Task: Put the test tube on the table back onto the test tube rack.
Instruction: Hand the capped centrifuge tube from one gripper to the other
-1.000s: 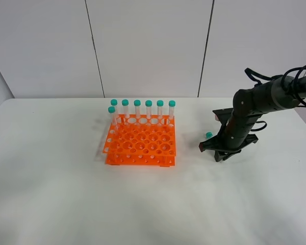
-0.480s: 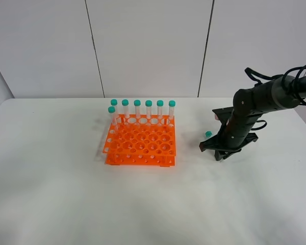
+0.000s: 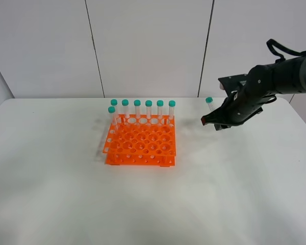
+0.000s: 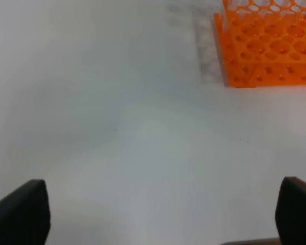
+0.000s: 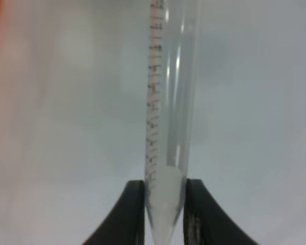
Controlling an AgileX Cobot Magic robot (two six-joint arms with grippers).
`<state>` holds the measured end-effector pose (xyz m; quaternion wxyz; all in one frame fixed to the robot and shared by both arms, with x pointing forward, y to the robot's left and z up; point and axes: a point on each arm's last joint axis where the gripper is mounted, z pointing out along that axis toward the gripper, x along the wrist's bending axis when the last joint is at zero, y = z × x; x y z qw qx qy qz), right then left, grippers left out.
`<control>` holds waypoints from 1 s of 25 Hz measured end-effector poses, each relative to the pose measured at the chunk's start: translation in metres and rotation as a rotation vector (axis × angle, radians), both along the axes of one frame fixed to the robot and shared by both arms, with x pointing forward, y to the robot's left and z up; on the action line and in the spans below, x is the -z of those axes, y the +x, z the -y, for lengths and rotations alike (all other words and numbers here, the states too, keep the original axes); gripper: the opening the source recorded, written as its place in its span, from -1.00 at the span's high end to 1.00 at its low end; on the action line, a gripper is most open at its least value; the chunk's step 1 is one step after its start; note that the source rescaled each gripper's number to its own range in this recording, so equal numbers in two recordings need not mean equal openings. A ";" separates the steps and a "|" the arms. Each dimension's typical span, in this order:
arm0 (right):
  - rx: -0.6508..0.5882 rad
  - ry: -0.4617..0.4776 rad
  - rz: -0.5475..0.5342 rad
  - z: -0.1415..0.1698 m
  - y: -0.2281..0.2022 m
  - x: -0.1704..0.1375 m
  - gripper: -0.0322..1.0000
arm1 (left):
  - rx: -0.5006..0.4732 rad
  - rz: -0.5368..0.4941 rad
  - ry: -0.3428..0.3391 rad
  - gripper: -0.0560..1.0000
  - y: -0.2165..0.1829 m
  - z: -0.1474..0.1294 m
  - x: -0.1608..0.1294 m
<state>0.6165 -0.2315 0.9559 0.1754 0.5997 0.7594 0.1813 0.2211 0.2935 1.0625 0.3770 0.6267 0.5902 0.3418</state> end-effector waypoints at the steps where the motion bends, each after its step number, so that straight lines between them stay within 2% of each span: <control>1: -0.005 0.005 0.035 -0.001 0.000 -0.008 0.93 | 0.000 0.000 0.000 -1.00 0.000 0.000 0.000; 7: -0.095 0.016 0.279 -0.012 -0.004 -0.059 0.93 | 0.000 0.000 -0.001 -1.00 0.000 0.000 0.000; 12: -0.225 0.030 0.420 -0.047 -0.016 -0.087 0.93 | 0.000 0.000 -0.001 -1.00 0.000 0.000 0.000; 20: -0.413 0.125 0.601 -0.113 -0.048 -0.119 0.93 | 0.000 0.000 -0.001 -1.00 0.000 0.000 0.000; 25: -0.476 0.216 0.717 -0.138 -0.071 -0.134 0.93 | 0.000 0.000 -0.001 -1.00 0.000 0.000 0.000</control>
